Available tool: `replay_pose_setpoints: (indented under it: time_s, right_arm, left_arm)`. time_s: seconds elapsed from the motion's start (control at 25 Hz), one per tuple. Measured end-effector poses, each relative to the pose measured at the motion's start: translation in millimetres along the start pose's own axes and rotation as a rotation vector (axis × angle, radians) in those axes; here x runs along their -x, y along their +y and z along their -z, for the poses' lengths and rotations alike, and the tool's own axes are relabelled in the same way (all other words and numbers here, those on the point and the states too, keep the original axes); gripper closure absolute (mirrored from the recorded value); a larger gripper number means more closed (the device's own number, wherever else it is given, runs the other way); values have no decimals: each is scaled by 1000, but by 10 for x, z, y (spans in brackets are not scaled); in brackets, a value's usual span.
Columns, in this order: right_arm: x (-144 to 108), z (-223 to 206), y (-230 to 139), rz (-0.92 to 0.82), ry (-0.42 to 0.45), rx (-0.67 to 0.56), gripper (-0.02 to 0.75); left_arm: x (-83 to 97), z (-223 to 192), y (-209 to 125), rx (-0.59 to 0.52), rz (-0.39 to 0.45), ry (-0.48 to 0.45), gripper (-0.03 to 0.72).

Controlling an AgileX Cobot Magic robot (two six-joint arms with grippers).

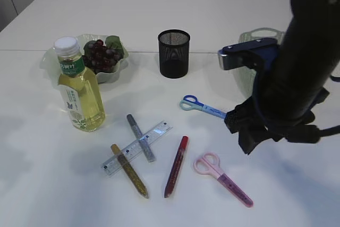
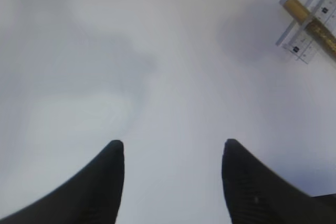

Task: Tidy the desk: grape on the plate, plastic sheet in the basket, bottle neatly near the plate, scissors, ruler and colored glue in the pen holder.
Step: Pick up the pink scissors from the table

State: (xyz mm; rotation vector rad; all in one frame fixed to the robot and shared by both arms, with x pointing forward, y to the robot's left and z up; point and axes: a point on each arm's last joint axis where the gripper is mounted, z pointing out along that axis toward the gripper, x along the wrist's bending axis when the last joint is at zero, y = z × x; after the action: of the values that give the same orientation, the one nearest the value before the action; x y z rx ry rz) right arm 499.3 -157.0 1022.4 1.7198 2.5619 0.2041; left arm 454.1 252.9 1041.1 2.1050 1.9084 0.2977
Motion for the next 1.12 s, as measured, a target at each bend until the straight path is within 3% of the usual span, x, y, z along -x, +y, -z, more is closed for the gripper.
replay_pose_setpoints:
  time_s: [0.4,1.12]
  right_arm:
    - [-35,-518,346,33,-12,-84,262]
    - [-161,-1021,461,184,-11,-119,262]
  left_arm:
    - [25,-67,21,-22,46,-42,257]
    - [26,-67,24,-18,46,-43,257]
